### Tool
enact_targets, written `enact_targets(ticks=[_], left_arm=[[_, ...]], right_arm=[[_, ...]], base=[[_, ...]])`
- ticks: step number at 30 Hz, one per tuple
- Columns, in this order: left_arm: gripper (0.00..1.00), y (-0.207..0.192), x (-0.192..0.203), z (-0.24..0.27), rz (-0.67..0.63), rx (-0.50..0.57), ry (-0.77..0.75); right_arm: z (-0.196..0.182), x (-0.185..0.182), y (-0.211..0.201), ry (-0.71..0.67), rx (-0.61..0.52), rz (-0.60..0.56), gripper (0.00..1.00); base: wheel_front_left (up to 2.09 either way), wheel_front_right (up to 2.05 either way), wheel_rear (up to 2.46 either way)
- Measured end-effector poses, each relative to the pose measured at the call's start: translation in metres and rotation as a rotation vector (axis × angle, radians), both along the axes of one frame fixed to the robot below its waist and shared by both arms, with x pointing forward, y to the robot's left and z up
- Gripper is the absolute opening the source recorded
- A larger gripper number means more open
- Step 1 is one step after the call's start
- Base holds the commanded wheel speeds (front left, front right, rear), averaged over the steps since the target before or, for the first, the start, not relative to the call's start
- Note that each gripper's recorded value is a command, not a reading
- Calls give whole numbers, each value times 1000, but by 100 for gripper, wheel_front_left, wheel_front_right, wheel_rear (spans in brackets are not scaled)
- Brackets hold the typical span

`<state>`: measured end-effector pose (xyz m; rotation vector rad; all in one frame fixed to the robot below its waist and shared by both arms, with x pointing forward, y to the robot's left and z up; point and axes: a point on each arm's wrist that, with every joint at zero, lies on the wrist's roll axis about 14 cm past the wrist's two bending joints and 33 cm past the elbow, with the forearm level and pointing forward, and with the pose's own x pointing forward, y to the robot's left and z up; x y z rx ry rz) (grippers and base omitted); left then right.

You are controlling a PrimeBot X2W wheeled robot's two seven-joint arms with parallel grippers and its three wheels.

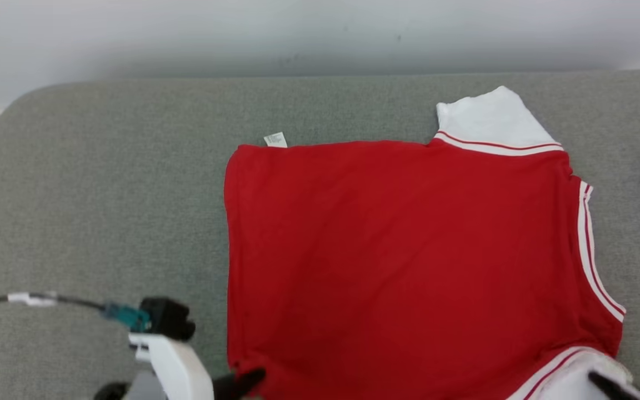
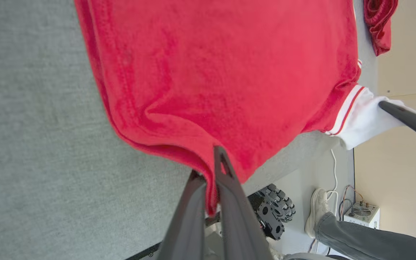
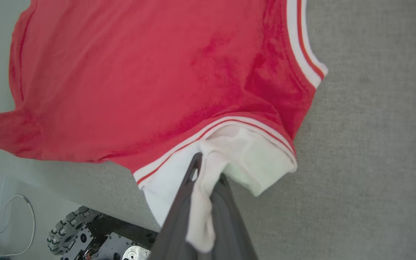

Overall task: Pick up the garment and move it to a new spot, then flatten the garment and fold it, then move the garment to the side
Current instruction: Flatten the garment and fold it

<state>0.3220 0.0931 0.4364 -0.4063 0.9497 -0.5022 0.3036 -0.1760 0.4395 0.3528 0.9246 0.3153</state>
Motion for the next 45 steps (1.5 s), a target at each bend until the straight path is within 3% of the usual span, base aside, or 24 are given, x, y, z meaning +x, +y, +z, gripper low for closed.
enact_targets(ticks=[8,15,16,17,18,21,25,28,36,45], left_arm=[[0,9,61,18,36,-8,23],[0,18,92,3,89,21,70],[9,20,94,-1,103,29,77],[33,21,96,-5,110,35,77],[100,20,98,-6,117,37,73],[100,21,105,-3,157,19,34],[100,35,117,22,229,26,-132],[100,54,115,38,250,119,-287],[100,26,60,-9,208,99,-163],[100,34,68,-47,170,185,-126]], right_arm=[[20,66,7,-33,-92,141,0],[16,119,1,-70,-195,154,2],[14,125,2,-79,-204,151,35],[15,131,4,-99,-209,149,99],[15,137,4,-116,-217,145,100],[15,144,7,-157,-216,132,100],[20,133,7,-205,-208,119,100],[21,114,-8,-213,-246,101,100],[-18,76,-44,-86,-337,71,100],[-52,83,-47,-12,-366,96,100]], base=[[0,0,0],[0,0,0],[0,0,0],[0,0,0],[0,0,0],[0,0,0],[0,0,0],[0,0,0],[0,0,0],[0,0,0]])
